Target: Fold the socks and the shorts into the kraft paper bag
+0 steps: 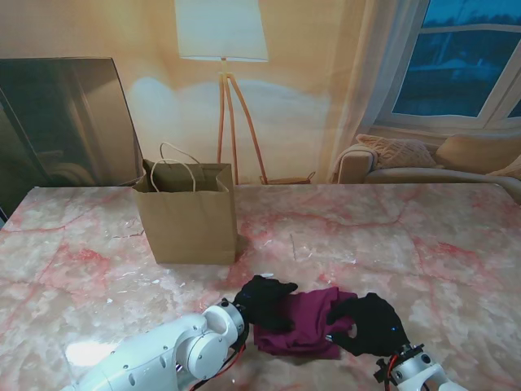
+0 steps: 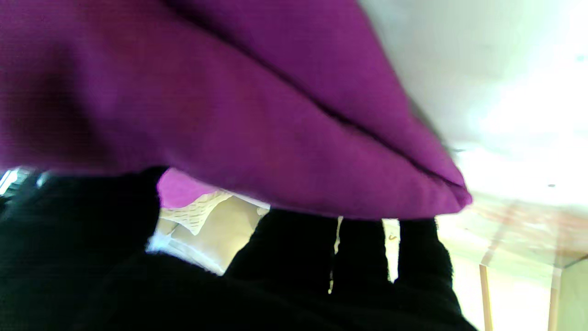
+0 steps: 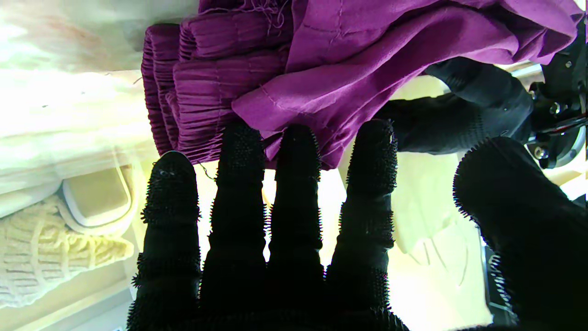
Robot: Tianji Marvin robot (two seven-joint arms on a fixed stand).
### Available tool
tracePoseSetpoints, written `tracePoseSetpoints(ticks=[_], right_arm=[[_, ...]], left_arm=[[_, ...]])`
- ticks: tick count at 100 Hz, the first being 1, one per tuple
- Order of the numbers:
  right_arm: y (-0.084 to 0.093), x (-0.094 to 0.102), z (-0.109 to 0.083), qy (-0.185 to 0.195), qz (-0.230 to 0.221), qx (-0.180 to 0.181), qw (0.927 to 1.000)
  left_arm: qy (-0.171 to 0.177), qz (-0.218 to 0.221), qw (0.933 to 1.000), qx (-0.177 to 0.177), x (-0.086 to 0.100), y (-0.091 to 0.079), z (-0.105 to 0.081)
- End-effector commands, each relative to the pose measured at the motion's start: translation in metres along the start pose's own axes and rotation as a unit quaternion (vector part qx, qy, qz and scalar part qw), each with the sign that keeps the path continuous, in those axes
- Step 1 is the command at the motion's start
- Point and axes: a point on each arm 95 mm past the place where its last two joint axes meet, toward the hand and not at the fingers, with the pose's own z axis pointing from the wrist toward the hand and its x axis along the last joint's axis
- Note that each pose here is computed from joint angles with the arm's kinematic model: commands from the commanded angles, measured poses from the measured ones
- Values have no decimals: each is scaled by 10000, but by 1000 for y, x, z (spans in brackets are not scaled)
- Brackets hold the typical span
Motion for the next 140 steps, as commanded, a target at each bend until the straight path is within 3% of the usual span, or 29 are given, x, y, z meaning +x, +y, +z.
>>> tracePoseSetpoints(ticks=[1,22,50,65,86,104,118,140], right_arm=[[-2,4,0,21,9,6,10000],[-3,4,1,9,17,-11,10000],[-4,1,2,-61,35,-17,10000],[-5,1,2,-78,45,-26,10000],[-7,-2,2,-231,2,-18,9997],[-3,-4,2,-352,-49,-91,9993],[1,-7,2,-485,-45,-187,9986],[7,-12,2,-666,-77,-240,9975]], left_arm=[[-150,-52,9993,-334,-6,22,-2],[-242,55,9976,-643,-11,32,4],[-225,45,9984,-510,-14,35,11],[-199,-347,9981,-476,-15,32,13],[-100,-746,9972,0,-11,21,14],[-26,-867,9950,495,-4,0,9],[64,-945,9896,1080,-1,-18,7],[165,-1087,9795,1687,3,-47,-1]])
